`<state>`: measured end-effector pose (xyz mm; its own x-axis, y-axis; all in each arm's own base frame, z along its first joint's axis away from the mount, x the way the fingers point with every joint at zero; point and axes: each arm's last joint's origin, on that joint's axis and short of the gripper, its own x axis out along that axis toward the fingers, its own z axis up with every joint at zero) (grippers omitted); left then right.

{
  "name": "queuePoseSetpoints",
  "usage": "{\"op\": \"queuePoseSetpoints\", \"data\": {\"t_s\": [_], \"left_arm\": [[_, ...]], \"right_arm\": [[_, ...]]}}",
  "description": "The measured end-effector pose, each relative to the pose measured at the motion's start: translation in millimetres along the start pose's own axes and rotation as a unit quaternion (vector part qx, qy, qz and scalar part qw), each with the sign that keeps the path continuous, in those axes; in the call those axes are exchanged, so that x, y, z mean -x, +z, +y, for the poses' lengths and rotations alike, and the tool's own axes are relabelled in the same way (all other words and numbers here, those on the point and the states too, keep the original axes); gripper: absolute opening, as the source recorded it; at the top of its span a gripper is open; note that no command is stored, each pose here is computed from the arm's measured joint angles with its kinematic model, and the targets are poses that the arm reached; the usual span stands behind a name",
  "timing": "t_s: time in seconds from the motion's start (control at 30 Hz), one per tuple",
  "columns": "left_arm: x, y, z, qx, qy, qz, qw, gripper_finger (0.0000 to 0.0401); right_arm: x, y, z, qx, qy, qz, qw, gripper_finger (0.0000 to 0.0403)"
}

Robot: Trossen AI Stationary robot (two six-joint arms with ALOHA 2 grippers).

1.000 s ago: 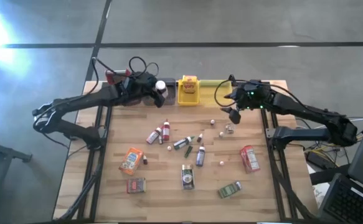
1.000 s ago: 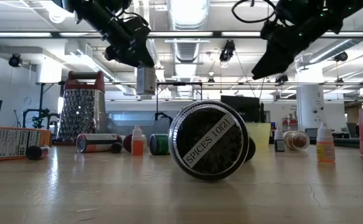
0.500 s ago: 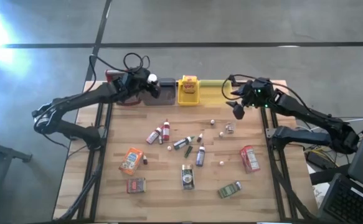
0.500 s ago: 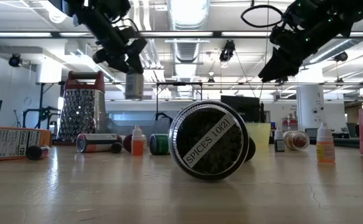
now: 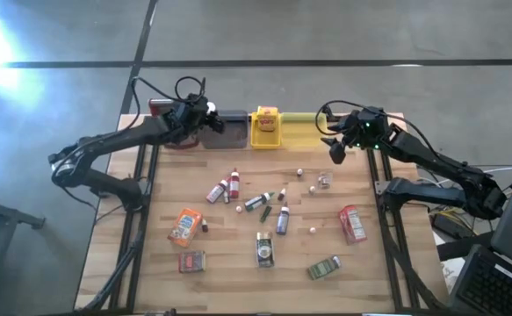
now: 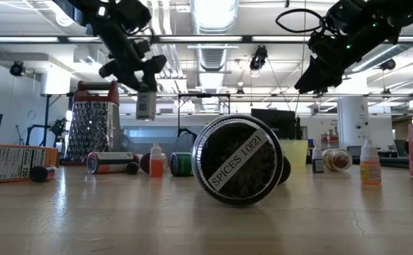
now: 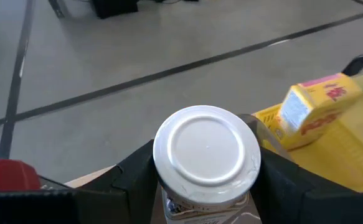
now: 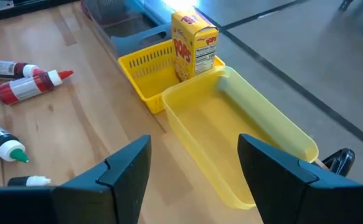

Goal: Pick & Place Kitchen Items
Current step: Put the seasoning bottle into the black bin

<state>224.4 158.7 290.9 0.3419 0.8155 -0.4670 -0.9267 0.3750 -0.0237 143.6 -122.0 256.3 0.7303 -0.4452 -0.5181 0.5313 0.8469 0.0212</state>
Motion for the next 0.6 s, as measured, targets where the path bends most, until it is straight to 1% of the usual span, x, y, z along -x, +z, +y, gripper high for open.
{"op": "queuePoseSetpoints", "data": {"t_s": [0.2, 0.3, 0.4, 0.43, 0.53, 0.6], "left_arm": [[-16.9, -7.0, -3.1, 0.016, -0.003, -0.003, 1.000, 0.0214], [-23.9, -9.2, -4.2, 0.022, 0.001, 0.000, 1.000, 0.0214], [-31.0, -9.9, -7.5, 0.039, -0.005, -0.007, 0.999, 0.0214], [-33.7, -9.7, -9.4, 0.044, -0.012, -0.011, 0.999, 0.0214], [-41.5, -8.3, -18.2, 0.058, -0.058, -0.027, 0.996, 0.0214], [-47.0, -8.8, -22.6, 0.057, -0.078, -0.033, 0.995, 0.0214]], "right_arm": [[0.0, 0.1, 0.0, -0.001, 0.000, -0.001, 1.000, 0.0226], [0.0, 0.2, 0.0, -0.001, 0.000, -0.001, 1.000, 0.0231], [0.0, 0.4, 0.0, 0.003, 0.001, -0.002, 1.000, 0.0240], [0.0, 0.4, 0.1, 0.005, 0.001, -0.002, 1.000, 0.0244], [0.0, 0.8, 0.2, 0.007, 0.002, -0.004, 1.000, 0.0253], [0.0, 0.8, 0.2, 0.007, 0.002, -0.004, 1.000, 0.0260]]}}
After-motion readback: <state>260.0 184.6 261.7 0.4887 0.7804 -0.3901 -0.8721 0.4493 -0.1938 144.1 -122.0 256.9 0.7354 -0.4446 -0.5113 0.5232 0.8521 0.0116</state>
